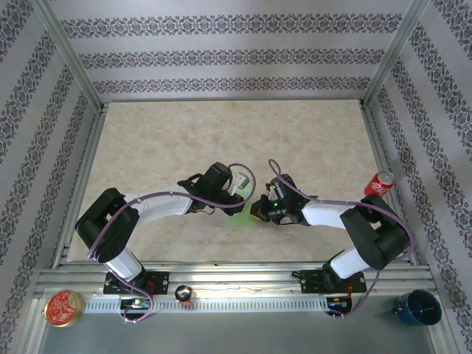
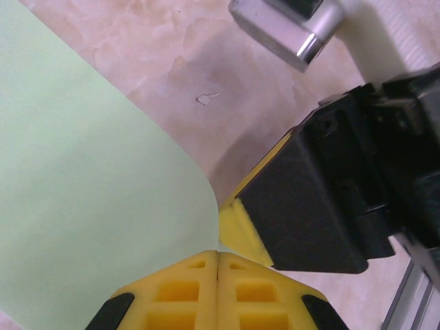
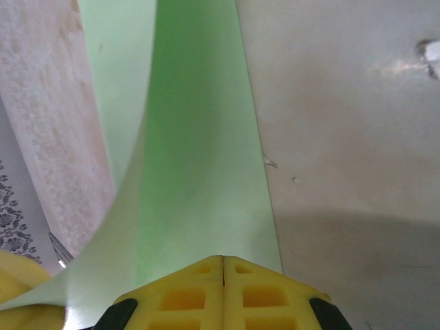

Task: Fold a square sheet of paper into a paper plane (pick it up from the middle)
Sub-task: Fold the triangle a second time at the center of the table.

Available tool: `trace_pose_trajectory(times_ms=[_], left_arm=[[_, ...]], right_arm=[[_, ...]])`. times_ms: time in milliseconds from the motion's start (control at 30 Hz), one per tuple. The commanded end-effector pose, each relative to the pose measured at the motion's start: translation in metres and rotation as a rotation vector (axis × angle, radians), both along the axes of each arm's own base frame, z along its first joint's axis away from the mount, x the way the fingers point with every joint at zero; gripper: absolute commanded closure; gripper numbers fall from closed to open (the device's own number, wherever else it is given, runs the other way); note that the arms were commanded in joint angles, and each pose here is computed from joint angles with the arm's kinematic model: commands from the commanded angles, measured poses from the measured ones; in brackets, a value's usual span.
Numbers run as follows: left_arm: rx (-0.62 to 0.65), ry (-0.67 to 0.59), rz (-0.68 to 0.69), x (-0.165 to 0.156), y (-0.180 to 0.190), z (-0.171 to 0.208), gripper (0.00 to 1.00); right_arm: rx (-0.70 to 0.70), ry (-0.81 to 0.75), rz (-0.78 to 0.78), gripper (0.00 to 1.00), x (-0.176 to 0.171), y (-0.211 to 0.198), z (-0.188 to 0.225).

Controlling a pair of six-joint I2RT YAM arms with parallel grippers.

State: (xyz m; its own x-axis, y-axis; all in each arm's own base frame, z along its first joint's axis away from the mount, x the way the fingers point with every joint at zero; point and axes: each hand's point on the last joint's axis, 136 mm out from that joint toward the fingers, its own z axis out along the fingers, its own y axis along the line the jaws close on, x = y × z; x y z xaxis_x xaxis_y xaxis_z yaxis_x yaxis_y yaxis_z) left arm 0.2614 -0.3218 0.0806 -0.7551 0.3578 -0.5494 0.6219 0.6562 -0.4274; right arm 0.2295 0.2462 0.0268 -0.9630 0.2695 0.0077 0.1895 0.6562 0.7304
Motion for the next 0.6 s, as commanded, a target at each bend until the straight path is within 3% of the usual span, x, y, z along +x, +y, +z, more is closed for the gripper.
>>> trace_pose_trajectory(times_ms=[0, 567], left_arm=[[-0.018, 0.001, 0.020, 0.004, 0.002, 0.000, 0.98], [-0.063, 0.079, 0.072, 0.013, 0.013, -0.018, 0.94]], right_arm=[[0.018, -0.005, 0.009, 1.00, 0.005, 0.009, 0.002], [-0.246, 0.035, 0.075, 1.00, -0.005, -0.021, -0.027]])
